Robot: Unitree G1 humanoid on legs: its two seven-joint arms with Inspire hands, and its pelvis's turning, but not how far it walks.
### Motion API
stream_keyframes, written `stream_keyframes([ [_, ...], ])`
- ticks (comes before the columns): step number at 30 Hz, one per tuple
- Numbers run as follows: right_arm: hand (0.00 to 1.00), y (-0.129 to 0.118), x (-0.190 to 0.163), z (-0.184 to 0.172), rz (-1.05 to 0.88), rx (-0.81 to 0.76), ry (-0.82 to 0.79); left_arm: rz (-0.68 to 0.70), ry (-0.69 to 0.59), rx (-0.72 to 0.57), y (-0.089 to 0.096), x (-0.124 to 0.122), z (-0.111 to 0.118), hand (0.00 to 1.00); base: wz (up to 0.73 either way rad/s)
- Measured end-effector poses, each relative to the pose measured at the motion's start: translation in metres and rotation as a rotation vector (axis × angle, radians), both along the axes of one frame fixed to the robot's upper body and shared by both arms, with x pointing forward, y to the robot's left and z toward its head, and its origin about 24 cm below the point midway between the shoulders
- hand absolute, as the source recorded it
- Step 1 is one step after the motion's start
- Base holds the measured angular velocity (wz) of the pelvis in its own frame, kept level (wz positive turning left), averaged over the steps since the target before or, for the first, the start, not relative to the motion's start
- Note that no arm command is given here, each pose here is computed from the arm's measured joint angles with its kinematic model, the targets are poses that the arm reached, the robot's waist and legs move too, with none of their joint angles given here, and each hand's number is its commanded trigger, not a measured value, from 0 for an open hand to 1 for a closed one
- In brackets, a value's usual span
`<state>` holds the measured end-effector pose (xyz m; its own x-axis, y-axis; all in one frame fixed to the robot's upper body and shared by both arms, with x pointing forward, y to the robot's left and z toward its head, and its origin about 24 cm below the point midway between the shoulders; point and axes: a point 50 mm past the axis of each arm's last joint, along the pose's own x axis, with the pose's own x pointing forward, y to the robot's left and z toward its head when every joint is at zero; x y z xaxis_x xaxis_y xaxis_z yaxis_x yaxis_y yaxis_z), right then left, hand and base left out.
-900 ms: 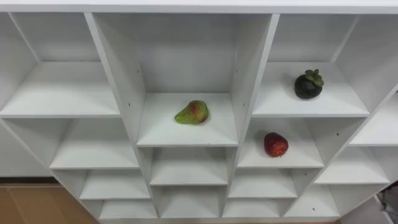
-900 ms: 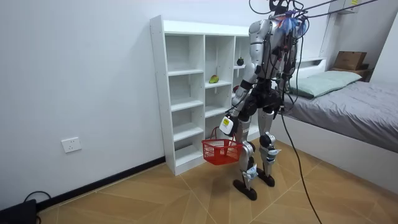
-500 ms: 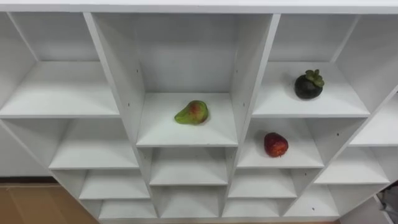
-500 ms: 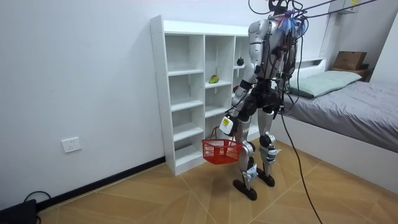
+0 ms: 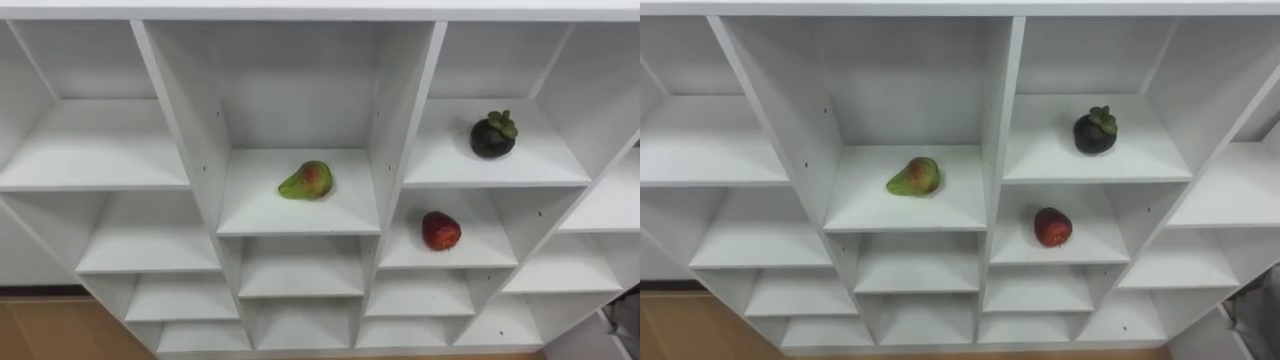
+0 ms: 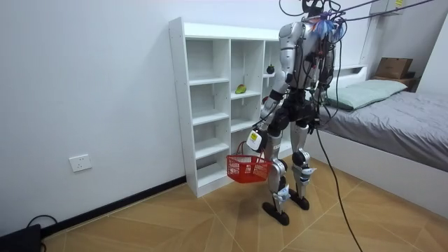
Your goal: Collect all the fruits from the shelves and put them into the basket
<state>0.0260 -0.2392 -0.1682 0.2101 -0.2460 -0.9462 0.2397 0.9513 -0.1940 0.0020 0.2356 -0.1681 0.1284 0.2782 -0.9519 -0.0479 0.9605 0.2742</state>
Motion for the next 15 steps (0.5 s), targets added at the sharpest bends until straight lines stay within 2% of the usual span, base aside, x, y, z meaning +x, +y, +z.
stream_keyframes([
  [6, 0.0, 0.0, 0.008, 0.002, 0.04, -0.017, -0.04, 0.016, -0.041, -0.002, 0.0, 0.009, 0.0, 1.0, -0.01],
  [15, 0.0, 0.006, 0.038, 0.019, 0.185, -0.079, -0.222, 0.02, -0.126, 0.02, 0.001, 0.024, 0.003, 1.0, -0.04],
])
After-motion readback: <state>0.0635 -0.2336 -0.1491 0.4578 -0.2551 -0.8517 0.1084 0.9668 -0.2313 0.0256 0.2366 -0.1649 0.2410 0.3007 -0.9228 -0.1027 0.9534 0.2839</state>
